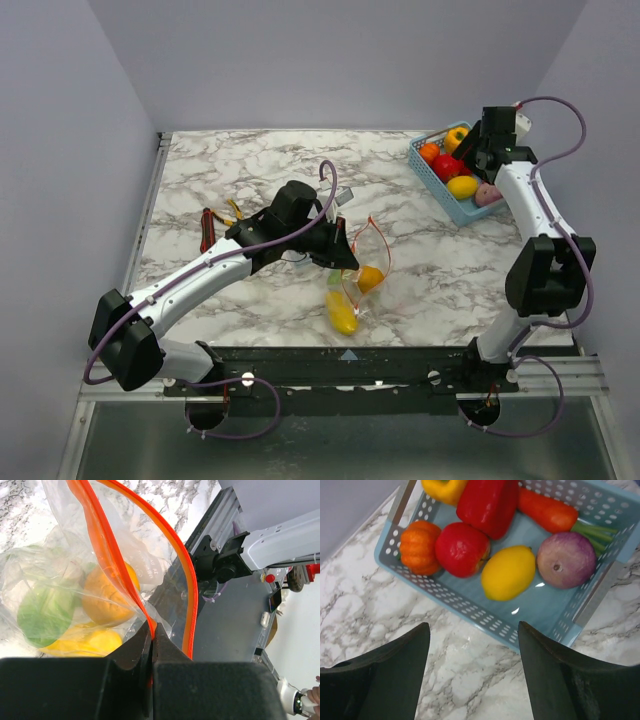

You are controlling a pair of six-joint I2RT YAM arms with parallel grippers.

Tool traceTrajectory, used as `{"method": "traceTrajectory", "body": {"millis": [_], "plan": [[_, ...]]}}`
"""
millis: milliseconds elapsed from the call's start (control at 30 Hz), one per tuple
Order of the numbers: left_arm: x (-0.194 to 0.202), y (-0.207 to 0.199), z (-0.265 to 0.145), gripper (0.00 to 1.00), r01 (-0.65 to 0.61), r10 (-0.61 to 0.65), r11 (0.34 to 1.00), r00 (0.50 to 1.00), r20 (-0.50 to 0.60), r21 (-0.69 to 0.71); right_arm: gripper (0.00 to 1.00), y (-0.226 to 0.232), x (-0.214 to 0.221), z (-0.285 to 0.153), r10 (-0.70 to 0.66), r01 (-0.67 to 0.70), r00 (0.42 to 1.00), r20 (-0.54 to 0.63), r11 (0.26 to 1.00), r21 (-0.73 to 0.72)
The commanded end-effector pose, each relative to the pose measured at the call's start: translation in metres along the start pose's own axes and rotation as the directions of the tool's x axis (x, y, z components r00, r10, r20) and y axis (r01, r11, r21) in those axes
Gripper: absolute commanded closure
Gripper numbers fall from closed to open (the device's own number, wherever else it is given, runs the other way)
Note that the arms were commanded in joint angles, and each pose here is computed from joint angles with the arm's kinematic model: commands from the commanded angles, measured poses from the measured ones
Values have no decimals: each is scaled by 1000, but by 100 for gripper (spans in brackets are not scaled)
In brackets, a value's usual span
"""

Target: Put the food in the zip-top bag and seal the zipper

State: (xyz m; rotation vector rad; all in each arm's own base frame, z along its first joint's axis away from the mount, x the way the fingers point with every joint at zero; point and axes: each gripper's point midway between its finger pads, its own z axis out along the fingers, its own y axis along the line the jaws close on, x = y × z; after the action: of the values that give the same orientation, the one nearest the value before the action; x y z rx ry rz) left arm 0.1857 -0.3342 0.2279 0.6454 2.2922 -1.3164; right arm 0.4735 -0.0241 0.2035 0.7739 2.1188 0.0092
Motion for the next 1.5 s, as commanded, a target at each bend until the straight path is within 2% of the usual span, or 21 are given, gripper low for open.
{"method": "traceTrajectory", "body": {"millis": [0,300,633,967,1300,1467], "plan": [[-5,-11,-6,100,-15,15,999,1000,10,36,27,-17,-27,19,17,-24,998,68,995,92],[-5,-12,-7,100,-17,16,999,1000,12,37,24,-50,-14,62,-1,3,1000,-11,984,176],[-5,-11,-6,100,-15,14,999,1000,9,38,16,-36,44,105,38,-28,981,-191,998,55],[-5,-13,-7,100,-17,17,999,1000,10,41,13,-42,63,137,76,-60,978,-195,995,85],[-4,-10,-4,100,-10,9,999,1000,2,37,15,-48,83,154,88,-67,970,-228,993,99],[-4,-9,-3,100,-8,8,999,1000,0,37,24,-49,90,158,87,-65,966,-242,993,98]]}}
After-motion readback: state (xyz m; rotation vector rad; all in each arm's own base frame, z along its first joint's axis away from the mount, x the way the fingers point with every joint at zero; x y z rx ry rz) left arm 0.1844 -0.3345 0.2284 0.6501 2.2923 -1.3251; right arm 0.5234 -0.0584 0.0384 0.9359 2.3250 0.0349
